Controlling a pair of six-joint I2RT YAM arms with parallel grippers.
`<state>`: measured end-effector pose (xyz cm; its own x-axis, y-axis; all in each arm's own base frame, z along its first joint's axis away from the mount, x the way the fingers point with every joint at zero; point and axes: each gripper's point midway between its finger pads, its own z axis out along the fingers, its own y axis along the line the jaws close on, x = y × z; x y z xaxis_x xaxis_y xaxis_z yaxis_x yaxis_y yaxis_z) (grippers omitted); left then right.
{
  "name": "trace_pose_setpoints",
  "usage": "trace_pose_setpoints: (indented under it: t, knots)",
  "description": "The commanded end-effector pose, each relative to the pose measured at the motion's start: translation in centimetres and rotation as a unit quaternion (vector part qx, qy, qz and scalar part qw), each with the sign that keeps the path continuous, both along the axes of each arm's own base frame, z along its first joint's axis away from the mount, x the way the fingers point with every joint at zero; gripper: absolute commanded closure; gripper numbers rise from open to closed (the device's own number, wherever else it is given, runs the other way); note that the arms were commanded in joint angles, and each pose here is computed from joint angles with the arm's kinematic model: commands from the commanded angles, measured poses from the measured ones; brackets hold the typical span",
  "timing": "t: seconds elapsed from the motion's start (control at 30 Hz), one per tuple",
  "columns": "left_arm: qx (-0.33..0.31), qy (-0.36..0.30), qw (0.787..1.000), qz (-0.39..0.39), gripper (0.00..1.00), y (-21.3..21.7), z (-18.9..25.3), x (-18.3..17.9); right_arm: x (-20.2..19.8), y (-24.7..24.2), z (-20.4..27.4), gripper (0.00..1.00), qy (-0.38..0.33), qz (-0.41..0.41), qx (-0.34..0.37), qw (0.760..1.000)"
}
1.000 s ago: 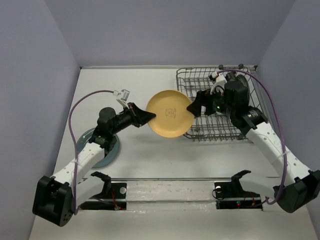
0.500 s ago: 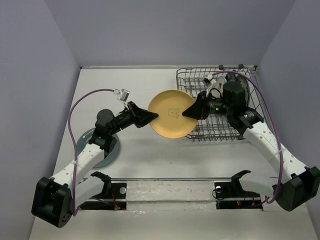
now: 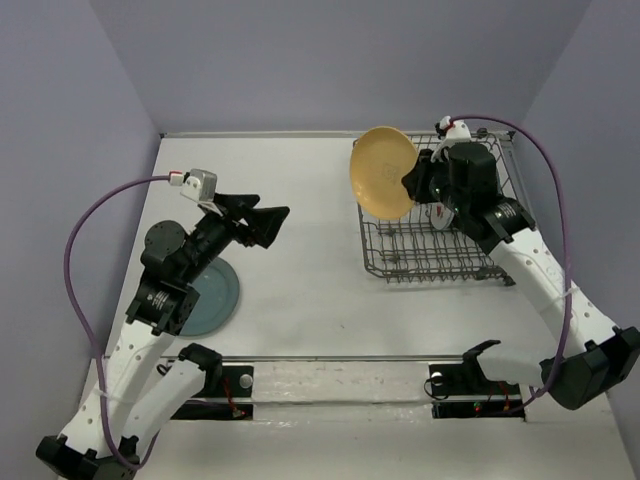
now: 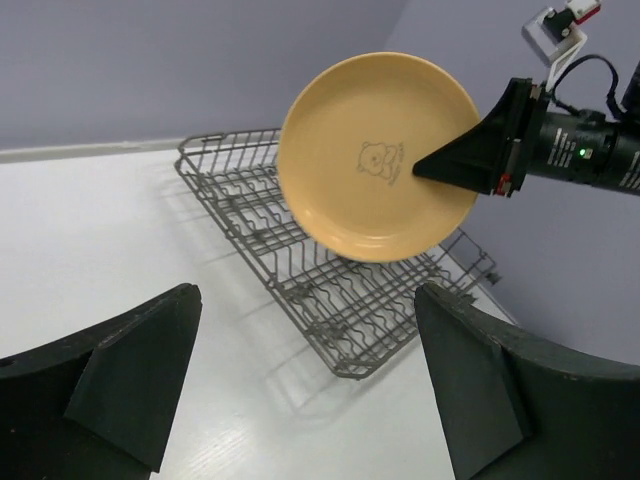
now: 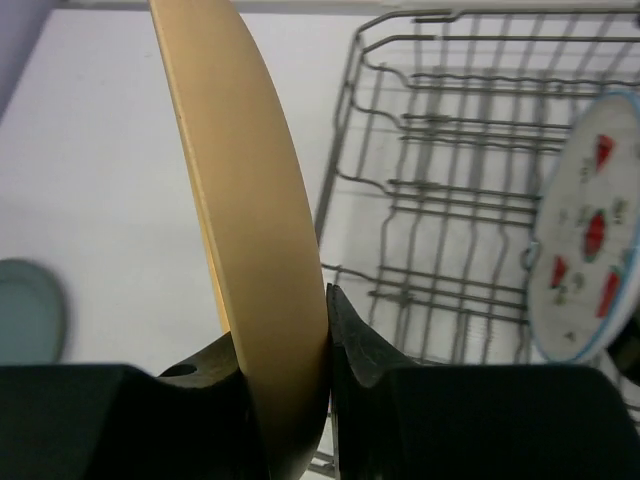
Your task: Load the plates into the dish rack
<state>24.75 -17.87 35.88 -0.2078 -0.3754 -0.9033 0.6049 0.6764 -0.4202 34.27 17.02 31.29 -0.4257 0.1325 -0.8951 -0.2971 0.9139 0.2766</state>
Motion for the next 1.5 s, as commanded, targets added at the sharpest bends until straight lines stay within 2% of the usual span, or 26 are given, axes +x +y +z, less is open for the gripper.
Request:
trace_pose_setpoints:
  t: [0.0, 0.17, 0.4, 0.47, 0.7, 0.83, 1.17, 1.47]
  knots:
    - [0.089, 0.031, 0.994, 0.052, 0.01, 1.9, -5.9, 1.2, 3.4, -6.8, 1.6, 0.93, -0.036, -0.169, -0.121, 0.977]
    - [0.101, 0.037, 0.993, 0.057, 0.01, 2.3, -6.5, 1.0, 5.6, -9.8, -0.7, 0.93, -0.008, -0.239, -0.229, 0.944]
    - [0.106, 0.032, 0.992, 0.065, 0.01, 2.5, -6.3, 0.8, 7.7, -11.1, -4.4, 0.93, 0.030, -0.275, -0.315, 0.908]
    - [0.107, 0.032, 0.992, 0.063, 0.01, 2.4, -6.3, 0.7, 8.2, -11.3, -5.2, 0.93, 0.038, -0.278, -0.320, 0.905]
    - [0.109, 0.033, 0.991, 0.075, 0.01, 2.8, -6.4, 0.9, 9.8, -11.9, -8.9, 0.93, 0.078, -0.270, -0.318, 0.905]
    - [0.110, 0.035, 0.991, 0.073, 0.01, 2.7, -6.5, 1.0, 10.1, -11.3, -10.6, 0.93, 0.091, -0.253, -0.300, 0.915]
    - [0.111, 0.036, 0.990, 0.076, 0.01, 2.7, -6.7, 1.1, 9.8, -10.6, -16.5, 0.93, 0.143, -0.235, -0.293, 0.916]
    - [0.111, 0.040, 0.990, 0.076, 0.01, 2.7, -6.9, 1.2, 9.1, -9.8, -18.9, 0.93, 0.169, -0.216, -0.279, 0.920]
